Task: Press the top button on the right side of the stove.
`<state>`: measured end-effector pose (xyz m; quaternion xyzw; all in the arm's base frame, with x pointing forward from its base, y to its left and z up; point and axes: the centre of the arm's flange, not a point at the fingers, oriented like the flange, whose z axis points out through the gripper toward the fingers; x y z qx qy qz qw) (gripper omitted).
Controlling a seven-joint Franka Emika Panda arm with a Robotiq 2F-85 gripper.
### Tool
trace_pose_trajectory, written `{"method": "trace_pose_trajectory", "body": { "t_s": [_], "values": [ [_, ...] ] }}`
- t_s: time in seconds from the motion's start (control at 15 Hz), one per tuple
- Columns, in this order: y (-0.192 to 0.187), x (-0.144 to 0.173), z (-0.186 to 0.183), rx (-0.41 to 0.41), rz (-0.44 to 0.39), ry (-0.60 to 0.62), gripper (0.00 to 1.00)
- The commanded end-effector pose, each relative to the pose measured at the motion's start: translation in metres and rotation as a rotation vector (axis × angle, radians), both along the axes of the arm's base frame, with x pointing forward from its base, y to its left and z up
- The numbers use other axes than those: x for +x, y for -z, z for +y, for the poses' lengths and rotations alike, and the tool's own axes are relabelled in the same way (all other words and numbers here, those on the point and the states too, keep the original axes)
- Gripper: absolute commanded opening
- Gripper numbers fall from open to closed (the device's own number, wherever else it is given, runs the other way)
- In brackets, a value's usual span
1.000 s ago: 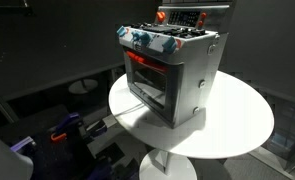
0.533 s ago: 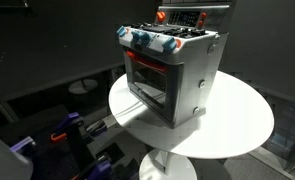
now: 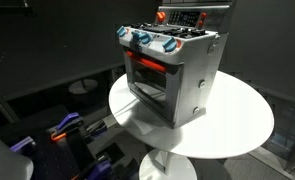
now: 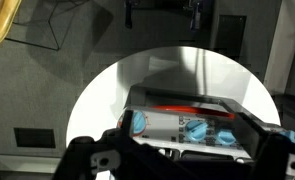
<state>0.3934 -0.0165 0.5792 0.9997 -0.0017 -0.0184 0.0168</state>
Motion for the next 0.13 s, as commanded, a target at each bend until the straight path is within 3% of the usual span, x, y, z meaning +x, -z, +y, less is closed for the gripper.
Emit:
{"method": "trace_pose_trajectory", "body": {
  "t_s": [0.0, 0.07],
  "values": [
    [0.0003, 0.0002, 0.0, 0.0, 0.001, 0.0, 1.0],
    [0.0008, 0.0005, 0.0, 0.0, 0.002, 0.0, 1.0]
  ]
}}
